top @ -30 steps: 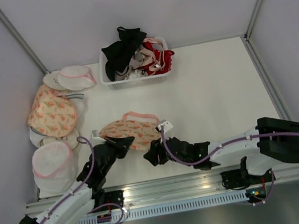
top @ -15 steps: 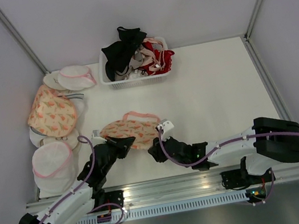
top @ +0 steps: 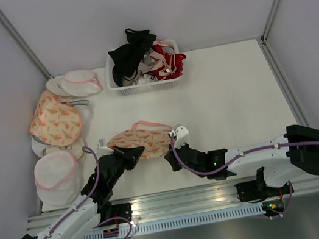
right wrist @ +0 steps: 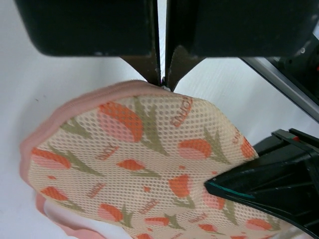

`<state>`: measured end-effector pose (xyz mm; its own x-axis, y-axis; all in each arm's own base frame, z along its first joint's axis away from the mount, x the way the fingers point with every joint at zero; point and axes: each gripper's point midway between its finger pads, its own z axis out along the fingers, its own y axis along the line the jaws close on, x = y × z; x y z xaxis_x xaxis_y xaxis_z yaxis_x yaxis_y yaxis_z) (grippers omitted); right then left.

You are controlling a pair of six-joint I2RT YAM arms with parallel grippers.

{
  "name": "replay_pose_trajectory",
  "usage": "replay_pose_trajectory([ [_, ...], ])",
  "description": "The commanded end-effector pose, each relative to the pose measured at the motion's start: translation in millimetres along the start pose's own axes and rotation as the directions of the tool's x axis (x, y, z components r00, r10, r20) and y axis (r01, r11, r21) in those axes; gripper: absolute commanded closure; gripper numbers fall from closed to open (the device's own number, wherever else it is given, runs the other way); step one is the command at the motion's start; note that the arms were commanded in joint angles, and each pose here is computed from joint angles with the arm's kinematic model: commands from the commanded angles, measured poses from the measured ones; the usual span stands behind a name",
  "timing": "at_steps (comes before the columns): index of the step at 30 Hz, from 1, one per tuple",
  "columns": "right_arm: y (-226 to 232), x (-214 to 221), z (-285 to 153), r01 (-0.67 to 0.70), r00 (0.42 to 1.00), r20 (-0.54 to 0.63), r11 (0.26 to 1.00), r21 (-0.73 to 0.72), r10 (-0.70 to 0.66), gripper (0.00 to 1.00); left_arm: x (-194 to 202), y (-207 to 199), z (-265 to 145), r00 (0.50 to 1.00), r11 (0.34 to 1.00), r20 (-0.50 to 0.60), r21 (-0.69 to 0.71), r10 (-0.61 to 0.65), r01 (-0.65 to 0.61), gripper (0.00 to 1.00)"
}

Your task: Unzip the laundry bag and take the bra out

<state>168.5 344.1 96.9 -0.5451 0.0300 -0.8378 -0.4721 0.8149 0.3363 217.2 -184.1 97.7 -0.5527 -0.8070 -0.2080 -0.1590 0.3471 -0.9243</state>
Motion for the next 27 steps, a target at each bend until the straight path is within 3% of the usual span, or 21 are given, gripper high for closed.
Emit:
replay_pose_trajectory([
  [1, -29.2, -8.1, -16.8, 0.080, 0.996, -0.043, 0.986, 0.148, -0.074, 1.00, -1.7, 19.3, -2.5, 0.999, 0.998, 0.016, -0.048, 0.051, -0.050, 0.98],
  [10, -79.4, -7.4, -53.2, 0.186, 0.980, -0.129, 0.928, 0.323, -0.151, 1.00, -7.8, 28.0, 0.7, 0.985, 0.982, 0.035, -0.086, 0.169, -0.165, 0.98],
  [15, -87.9, -1.4, -55.3, 0.222, 0.971, -0.167, 0.910, 0.351, -0.172, 1.00, -13.9, 18.1, 5.2, 0.971, 0.971, 0.048, -0.062, 0.235, -0.232, 0.98],
  [21, -77.0, 12.2, -50.3, 0.226, 0.963, -0.208, 0.933, 0.280, -0.171, 1.00, -13.3, -28.3, 28.4, 0.929, 0.922, 0.049, 0.112, 0.367, -0.370, 0.98],
  [24, -69.9, 10.8, -47.6, 0.192, 0.971, -0.187, 0.949, 0.251, -0.147, 1.00, 9.9, -69.5, 45.2, 0.917, 0.890, -0.061, 0.274, 0.394, -0.364, 0.98],
  [26, -68.0, 9.8, -46.5, 0.184, 0.974, -0.176, 0.952, 0.246, -0.143, 1.00, 17.3, -73.7, 56.2, 0.915, 0.885, -0.094, 0.307, 0.393, -0.349, 0.98],
  [27, -67.2, 9.0, -45.9, 0.178, 0.976, -0.171, 0.954, 0.243, -0.138, 1.00, 20.4, -77.7, 58.4, 0.917, 0.887, -0.112, 0.323, 0.383, -0.331, 0.87],
])
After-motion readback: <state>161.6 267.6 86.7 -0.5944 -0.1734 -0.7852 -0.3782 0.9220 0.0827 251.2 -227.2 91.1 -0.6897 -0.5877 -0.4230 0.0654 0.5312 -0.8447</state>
